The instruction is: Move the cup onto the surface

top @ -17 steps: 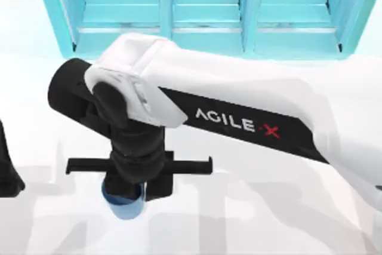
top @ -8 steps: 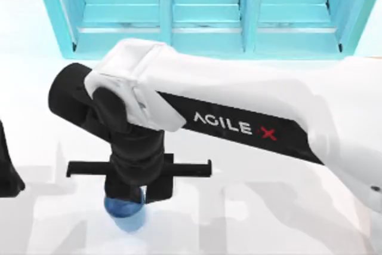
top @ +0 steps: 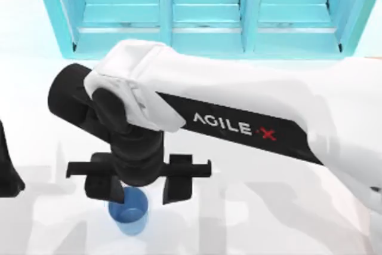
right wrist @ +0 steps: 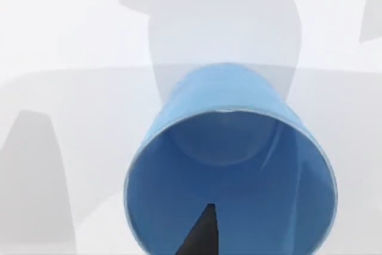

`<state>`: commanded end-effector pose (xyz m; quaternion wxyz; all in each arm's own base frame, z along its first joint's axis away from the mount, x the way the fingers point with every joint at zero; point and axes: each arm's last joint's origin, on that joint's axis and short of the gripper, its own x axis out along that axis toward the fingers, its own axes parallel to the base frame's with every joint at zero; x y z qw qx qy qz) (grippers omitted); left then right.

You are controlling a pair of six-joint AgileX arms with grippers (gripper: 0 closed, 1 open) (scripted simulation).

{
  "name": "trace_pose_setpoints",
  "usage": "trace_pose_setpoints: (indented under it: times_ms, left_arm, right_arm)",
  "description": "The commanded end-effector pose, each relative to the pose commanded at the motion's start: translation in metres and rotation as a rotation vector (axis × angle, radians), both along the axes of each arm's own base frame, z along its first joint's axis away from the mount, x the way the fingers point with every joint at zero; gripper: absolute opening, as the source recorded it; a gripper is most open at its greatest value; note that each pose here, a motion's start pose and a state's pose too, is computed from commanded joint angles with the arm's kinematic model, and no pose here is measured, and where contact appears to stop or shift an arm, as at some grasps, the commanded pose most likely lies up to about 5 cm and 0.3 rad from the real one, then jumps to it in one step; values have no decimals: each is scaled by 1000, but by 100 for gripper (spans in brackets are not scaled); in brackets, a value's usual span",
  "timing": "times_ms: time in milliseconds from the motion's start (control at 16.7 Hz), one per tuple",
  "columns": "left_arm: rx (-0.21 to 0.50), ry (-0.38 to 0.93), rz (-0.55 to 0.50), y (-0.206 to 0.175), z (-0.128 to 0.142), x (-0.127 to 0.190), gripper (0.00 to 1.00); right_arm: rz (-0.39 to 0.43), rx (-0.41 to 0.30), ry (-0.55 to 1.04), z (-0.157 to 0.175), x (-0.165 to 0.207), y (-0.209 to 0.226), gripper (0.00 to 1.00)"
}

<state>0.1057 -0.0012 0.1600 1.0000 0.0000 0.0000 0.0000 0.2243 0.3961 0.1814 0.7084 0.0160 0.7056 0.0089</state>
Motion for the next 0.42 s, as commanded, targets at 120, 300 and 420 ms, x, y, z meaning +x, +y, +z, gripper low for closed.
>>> trace_pose_setpoints:
  times_ms: [120,300,420]
  left_arm:
    - [0,0,0,0,0,0,100]
    - [0,0,0,0,0,0,100]
    - [0,0,0,0,0,0,100]
  right_arm:
    - [0,0,0,0,0,0,100]
    - [0,0,0,0,0,0,100]
    - [0,0,0,0,0,0,100]
